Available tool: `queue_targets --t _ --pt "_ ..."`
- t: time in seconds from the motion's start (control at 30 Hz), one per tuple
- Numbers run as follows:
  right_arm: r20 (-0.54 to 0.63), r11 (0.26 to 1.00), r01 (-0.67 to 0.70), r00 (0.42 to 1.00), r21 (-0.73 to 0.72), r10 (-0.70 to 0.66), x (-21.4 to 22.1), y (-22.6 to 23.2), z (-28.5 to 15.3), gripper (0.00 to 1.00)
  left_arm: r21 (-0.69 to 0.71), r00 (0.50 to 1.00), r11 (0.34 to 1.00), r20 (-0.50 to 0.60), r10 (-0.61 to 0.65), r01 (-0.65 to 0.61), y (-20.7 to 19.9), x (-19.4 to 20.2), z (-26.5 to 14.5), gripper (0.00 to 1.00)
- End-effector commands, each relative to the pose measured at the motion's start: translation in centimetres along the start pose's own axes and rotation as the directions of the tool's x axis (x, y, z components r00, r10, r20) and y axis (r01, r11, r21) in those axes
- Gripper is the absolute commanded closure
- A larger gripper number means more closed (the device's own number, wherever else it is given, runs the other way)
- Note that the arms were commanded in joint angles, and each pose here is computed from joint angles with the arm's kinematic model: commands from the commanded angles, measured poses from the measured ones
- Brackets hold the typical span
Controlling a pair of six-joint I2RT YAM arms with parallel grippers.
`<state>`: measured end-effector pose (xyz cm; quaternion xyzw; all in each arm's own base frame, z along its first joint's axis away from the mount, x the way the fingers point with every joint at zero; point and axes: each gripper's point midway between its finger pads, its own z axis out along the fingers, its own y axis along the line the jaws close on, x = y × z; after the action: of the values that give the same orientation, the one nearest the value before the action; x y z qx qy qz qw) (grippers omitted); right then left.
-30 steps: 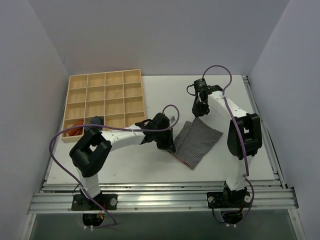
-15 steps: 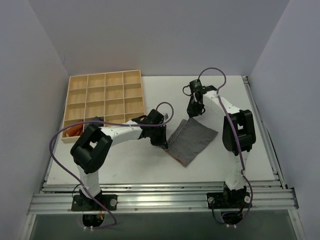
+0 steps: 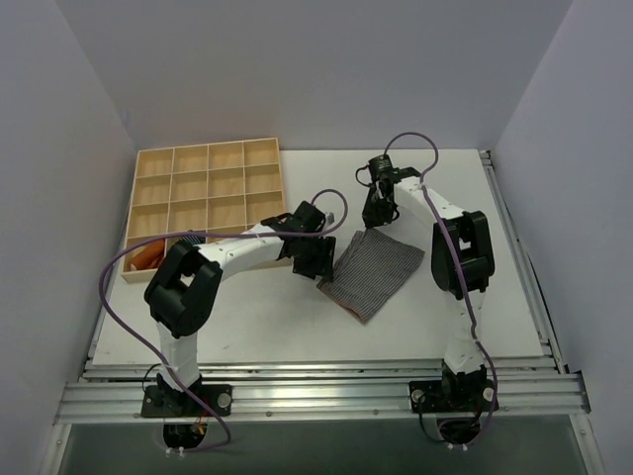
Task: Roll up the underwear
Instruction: Fold the underwear
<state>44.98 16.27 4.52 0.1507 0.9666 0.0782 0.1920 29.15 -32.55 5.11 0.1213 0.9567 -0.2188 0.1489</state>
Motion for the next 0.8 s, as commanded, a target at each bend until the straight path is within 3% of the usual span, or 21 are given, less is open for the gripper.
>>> queue_targets --t 0.0,0.33,0.5,0.53,0.67,0.77 --pt "-0.008 1.000 0.000 1.000 -0.013 -0.001 -0.4 0.4 -0.3 1.00 0.039 0.995 0.994 0.020 0.101 -0.102 -1.1 -1.4 -1.1 0.38" --pt "-0.014 1.000 -0.007 1.000 -0.021 0.007 -0.6 0.7 -0.1 1.00 0.077 0.989 0.987 -0.026 0.144 -0.142 -1.1 0.2 0.7 0.32" --pt "-0.012 0.999 -0.028 1.000 -0.039 0.028 -1.2 1.1 0.1 1.00 0.098 0.988 0.985 -0.053 0.144 -0.138 -1.2 1.4 1.5 0.34" --pt "-0.013 0.999 -0.030 0.999 -0.042 0.029 -1.2 1.3 0.1 1.00 0.106 0.989 0.985 -0.053 0.140 -0.134 -1.2 1.5 1.7 0.37" --pt "-0.006 0.996 -0.052 0.999 -0.077 0.052 -1.8 2.3 -0.1 1.00 0.135 0.990 0.983 -0.049 0.133 -0.125 -1.7 1.9 1.9 0.74" --pt "-0.010 0.994 -0.058 0.998 -0.094 0.058 -1.8 2.6 0.0 1.00 0.157 0.992 0.981 -0.043 0.122 -0.114 -2.0 2.0 1.8 0.84"
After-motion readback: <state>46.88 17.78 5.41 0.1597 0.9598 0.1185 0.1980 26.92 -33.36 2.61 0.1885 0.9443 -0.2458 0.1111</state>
